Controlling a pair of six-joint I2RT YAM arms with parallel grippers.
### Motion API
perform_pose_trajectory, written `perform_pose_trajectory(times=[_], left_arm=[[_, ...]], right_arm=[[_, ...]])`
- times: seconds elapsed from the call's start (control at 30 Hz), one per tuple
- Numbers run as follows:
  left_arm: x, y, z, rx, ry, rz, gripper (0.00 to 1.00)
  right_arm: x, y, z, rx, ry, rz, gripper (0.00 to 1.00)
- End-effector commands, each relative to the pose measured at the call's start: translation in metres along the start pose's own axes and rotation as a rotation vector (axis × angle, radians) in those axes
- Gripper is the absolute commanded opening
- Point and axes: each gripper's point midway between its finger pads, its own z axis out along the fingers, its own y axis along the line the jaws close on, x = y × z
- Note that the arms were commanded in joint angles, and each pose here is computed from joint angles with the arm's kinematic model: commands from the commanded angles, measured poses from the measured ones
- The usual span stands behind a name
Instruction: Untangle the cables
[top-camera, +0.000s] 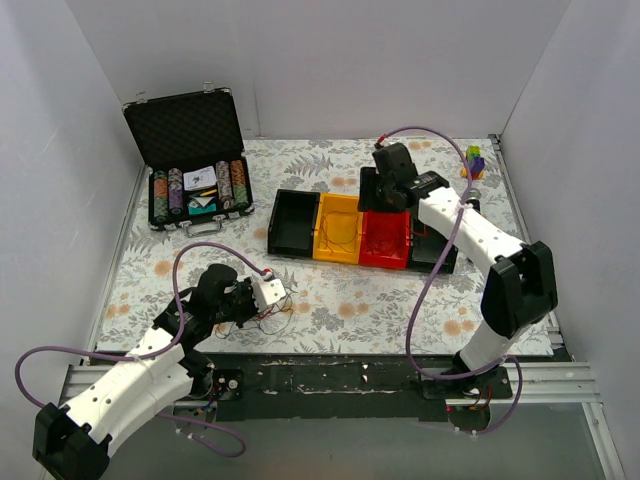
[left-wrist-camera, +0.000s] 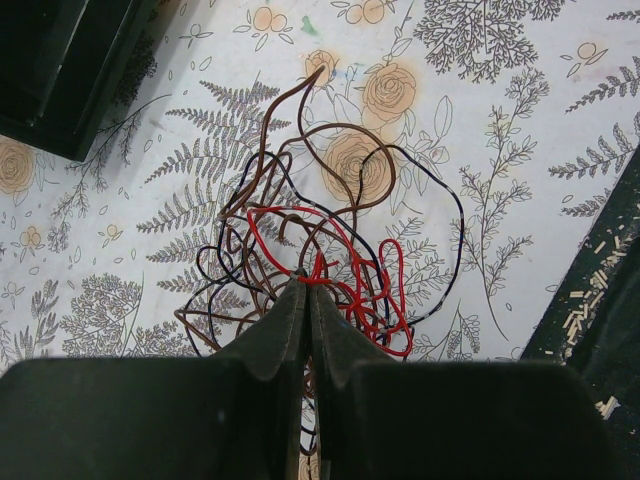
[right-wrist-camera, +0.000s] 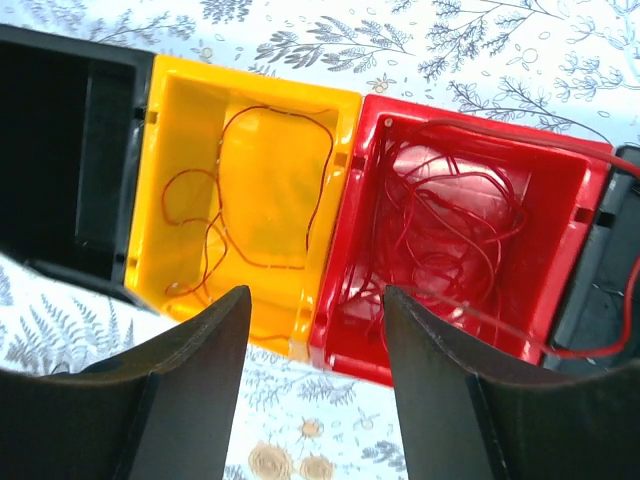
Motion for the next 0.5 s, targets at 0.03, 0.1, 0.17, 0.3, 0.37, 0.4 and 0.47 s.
perform_pose_trajectory(times=[0.03, 0.1, 0.17, 0.3, 0.37, 0.4, 0.47], left_arm=[[-0.003, 0.0, -0.003, 0.002, -0.011, -0.005, 0.0], [-0.002, -0.001, -0.003, 0.006, -0.008, -0.005, 0.0], [-0.004, 0.0, -0.003, 0.005, -0.011, -0.004, 0.0], [-0.004, 0.001, -0.003, 0.002, -0.011, -0.003, 0.0], [-0.005, 0.001, -0.004, 0.0, -0.014, -0.003, 0.0], [-0.005, 0.001, -0.003, 0.001, -0.012, -0.005, 0.0], [-0.003, 0.001, -0.003, -0.001, -0.009, -0.002, 0.0]], right_arm=[[-0.034, 0.002, -0.06, -0.049, -0.115, -0.039, 0.63], [-0.04, -0.019, -0.06, -0.001, -0.126, -0.028, 0.63], [-0.042, -0.04, -0.052, 0.025, -0.109, -0.005, 0.63], [-0.046, -0.078, -0.028, 0.072, -0.1, -0.008, 0.63], [-0.047, -0.091, -0.018, 0.109, -0.085, 0.001, 0.62], [-0.046, -0.094, -0.012, 0.123, -0.08, -0.002, 0.61], [-0.045, -0.099, -0.002, 0.137, -0.084, -0.008, 0.58]])
